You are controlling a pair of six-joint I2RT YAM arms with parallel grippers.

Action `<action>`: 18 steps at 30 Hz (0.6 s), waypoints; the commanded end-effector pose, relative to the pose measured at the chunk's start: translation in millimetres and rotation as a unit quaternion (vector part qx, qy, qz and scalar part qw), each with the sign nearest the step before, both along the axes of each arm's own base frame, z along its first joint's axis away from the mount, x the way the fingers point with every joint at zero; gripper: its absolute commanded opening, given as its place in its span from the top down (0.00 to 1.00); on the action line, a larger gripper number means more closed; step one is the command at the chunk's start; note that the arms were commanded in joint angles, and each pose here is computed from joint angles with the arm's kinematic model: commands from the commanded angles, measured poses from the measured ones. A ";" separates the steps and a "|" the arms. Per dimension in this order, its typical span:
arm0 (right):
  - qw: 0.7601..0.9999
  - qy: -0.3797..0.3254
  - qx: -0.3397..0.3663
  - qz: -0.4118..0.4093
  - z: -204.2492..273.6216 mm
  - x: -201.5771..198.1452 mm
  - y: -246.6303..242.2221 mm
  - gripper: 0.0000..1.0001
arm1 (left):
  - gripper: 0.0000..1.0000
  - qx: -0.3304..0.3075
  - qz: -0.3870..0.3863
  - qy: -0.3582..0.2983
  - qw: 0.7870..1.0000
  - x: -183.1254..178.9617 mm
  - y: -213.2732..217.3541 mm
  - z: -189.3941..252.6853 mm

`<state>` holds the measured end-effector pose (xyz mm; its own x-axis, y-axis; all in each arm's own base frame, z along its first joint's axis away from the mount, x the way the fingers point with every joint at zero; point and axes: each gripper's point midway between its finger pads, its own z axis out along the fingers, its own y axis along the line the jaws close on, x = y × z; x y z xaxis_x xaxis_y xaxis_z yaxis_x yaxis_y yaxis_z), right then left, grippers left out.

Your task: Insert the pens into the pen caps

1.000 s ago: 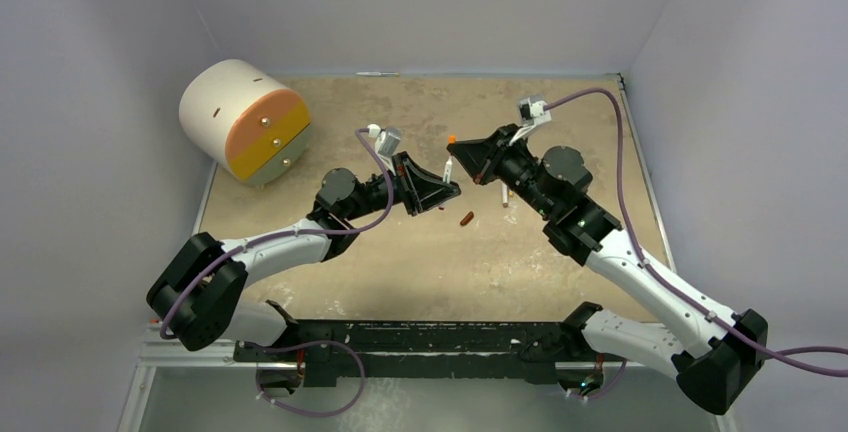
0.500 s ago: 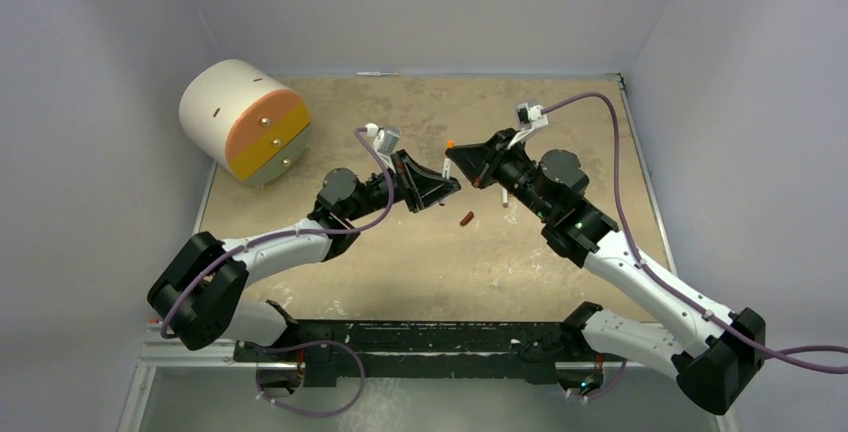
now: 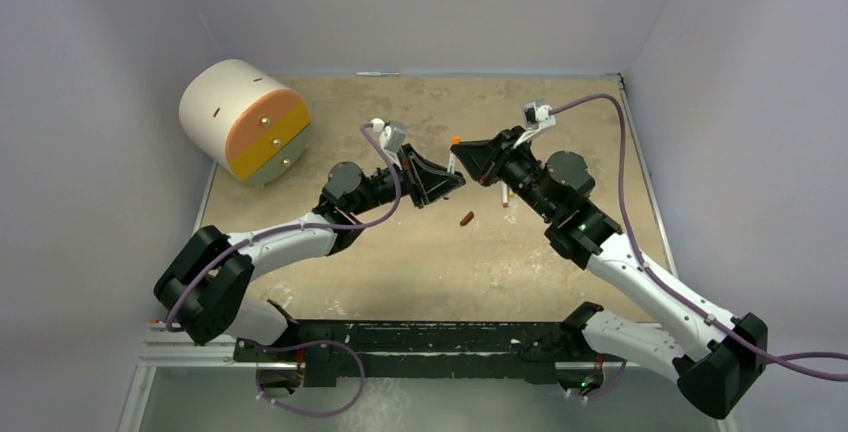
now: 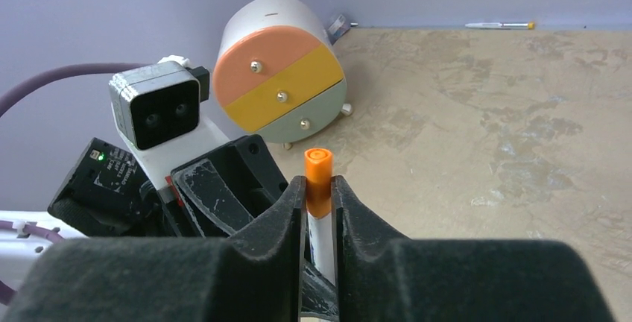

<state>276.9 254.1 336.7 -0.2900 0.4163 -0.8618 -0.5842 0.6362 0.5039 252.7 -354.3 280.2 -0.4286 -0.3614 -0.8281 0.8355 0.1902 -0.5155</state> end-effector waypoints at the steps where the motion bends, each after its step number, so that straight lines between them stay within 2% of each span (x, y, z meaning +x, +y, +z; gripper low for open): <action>1: 0.999 -0.045 0.008 0.015 33.5 -14.0 -3.5 0.78 | 1.00 -0.020 0.010 -0.077 0.997 4.9 1.0 36.3; 12: 0.998 -0.069 0.012 -0.005 54.0 -17.8 -15.8 0.56 | 1.00 -0.034 -0.022 -0.110 0.993 -6.2 -2.2 51.5; 15: 0.997 -0.079 0.018 -0.014 61.4 -18.8 -21.4 0.50 | 1.00 -0.050 -0.050 -0.118 0.991 -18.2 -2.3 58.1; 18: 0.995 -0.091 0.029 0.001 74.0 -23.5 -19.1 0.48 | 1.00 -0.063 -0.081 -0.123 0.987 -30.6 -2.2 61.9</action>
<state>261.7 240.3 362.0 -0.2253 0.4097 -0.8840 -0.6163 0.6428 0.4550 241.8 -358.2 304.8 -0.3424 -0.3577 -0.8688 0.9075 0.1135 -0.4044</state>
